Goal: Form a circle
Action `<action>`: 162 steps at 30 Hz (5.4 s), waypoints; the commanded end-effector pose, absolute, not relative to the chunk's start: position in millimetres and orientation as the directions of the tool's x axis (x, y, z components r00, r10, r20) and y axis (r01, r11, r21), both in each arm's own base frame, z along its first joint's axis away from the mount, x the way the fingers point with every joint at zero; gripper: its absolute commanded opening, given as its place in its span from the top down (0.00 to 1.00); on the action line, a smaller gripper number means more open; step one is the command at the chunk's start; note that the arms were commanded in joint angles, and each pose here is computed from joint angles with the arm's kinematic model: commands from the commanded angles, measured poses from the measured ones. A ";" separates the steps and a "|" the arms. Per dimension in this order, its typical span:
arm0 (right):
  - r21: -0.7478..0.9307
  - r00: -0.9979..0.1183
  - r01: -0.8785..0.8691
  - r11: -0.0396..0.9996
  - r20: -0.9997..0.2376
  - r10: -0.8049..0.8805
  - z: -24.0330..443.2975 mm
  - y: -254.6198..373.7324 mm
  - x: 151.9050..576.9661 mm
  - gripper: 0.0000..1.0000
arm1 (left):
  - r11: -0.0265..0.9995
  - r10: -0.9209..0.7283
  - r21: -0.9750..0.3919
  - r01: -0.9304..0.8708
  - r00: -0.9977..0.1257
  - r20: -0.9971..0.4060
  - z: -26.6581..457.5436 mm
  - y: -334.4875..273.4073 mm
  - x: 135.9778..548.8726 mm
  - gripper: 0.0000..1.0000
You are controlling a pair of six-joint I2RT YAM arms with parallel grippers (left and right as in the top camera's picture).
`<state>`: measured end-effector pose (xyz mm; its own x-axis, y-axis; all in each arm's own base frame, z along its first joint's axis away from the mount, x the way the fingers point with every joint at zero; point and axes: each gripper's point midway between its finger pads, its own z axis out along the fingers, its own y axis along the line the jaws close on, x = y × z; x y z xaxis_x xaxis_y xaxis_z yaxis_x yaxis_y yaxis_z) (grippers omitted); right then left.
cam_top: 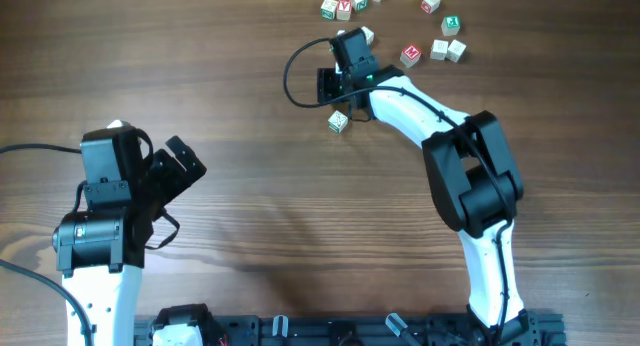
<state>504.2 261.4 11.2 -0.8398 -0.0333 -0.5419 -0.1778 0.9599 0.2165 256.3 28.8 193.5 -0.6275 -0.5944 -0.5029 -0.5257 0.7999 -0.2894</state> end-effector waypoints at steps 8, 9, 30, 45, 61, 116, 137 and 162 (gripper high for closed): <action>0.189 -0.789 -0.238 0.953 -0.610 -0.076 52.9 276.9 511.1 0.75 | 0.792 -0.603 -0.282 -0.542 -0.619 -0.504 192.2 32.4 255.5 0.00; 0.183 -0.780 -0.229 0.956 -0.623 -0.068 65.8 272.6 512.1 0.76 | 0.792 -0.603 -0.282 -0.542 -0.619 -0.504 192.2 32.4 255.5 0.00; 0.155 -0.923 -0.163 0.974 -0.372 -0.095 44.5 177.9 403.6 0.76 | 0.792 -0.603 -0.282 -0.542 -0.619 -0.504 192.2 32.4 255.5 0.00; 0.154 -0.849 -0.308 0.939 -0.490 -0.198 14.9 190.2 402.7 0.76 | 0.792 -0.603 -0.282 -0.542 -0.619 -0.504 192.2 32.4 255.5 0.00; 0.132 -0.834 -0.346 0.929 -0.496 -0.241 16.2 190.1 402.3 0.40 | 0.792 -0.603 -0.282 -0.542 -0.619 -0.504 192.2 32.4 255.5 0.00; 0.085 -0.772 -0.490 0.868 -0.505 -0.386 18.9 202.8 392.1 0.82 | 0.792 -0.603 -0.282 -0.542 -0.619 -0.504 192.2 32.4 255.5 0.00; 0.046 -0.737 -0.525 0.850 -0.524 -0.427 21.1 202.6 396.7 0.82 | 0.792 -0.603 -0.282 -0.542 -0.619 -0.504 192.2 32.4 255.5 0.00; 0.015 -0.721 -0.546 0.837 -0.518 -0.461 19.8 199.8 396.5 0.81 | 0.792 -0.603 -0.282 -0.542 -0.619 -0.504 192.2 32.4 255.5 0.00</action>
<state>399.2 198.7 20.0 -0.7375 -0.4339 -0.5175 -0.5212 0.8530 0.0276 255.8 28.8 193.2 -0.6286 -0.5944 -0.5015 -0.5265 0.7998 -0.2881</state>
